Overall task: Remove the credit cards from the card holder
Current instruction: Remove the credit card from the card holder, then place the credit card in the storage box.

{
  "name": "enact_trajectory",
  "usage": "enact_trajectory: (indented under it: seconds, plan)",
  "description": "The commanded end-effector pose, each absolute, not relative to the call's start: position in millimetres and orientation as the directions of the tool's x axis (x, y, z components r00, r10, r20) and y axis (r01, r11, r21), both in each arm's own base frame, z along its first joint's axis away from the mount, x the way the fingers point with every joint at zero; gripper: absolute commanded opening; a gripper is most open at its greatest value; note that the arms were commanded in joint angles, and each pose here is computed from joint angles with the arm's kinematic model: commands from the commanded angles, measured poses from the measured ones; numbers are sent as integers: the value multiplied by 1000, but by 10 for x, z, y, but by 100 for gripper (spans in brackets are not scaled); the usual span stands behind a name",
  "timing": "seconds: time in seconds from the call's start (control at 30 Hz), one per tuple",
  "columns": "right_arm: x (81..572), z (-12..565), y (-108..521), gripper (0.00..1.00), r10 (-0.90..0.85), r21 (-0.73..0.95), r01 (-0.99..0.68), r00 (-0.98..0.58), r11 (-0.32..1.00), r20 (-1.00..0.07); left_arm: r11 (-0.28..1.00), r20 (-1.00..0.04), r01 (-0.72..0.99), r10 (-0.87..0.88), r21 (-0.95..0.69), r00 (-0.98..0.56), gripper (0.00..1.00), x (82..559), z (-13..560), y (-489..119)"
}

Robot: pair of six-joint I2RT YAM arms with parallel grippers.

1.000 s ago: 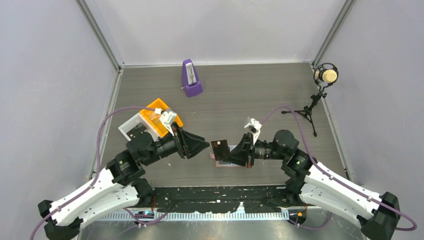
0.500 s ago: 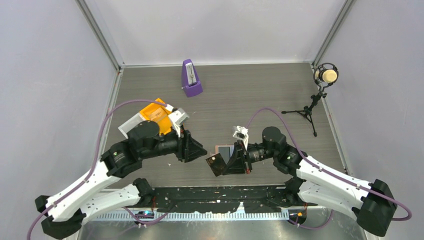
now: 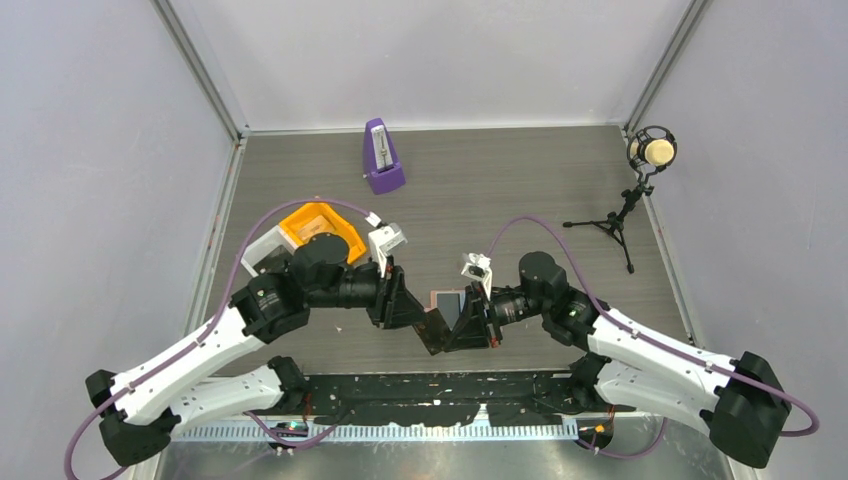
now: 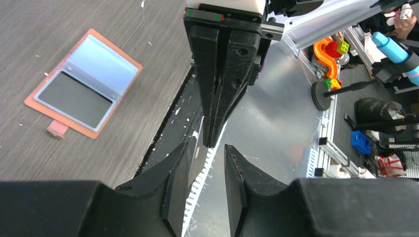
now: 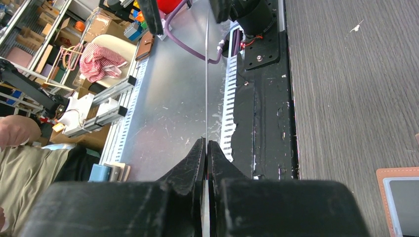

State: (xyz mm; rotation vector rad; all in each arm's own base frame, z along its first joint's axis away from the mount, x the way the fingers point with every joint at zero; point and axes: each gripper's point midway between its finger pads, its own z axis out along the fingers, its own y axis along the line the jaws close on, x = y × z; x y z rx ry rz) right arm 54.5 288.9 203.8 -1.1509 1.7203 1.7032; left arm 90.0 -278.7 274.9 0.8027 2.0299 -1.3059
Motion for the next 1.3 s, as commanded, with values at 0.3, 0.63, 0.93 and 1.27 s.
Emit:
enact_trajectory:
  seconds: [0.3,0.63,0.93,1.27]
  plan:
    - [596,2259,2950,5,-183,521,-839,-494,-156,-850,296,-729,748,195,-594,-656,0,876,2700,-2886]
    - [751,2387,2924,63,-81,459,-886,-454,-62,-887,484,-729,651,37,-585,-684,0,1307,2645,-2642]
    - [921,2510,2806,99,47,413,-908,-410,70,-911,733,-745,331,-346,-594,-571,0,2098,2592,-1761]
    - [1026,2506,2622,95,108,369,-909,-355,193,-929,776,-770,-225,-623,-589,-136,0,2455,2621,-226]
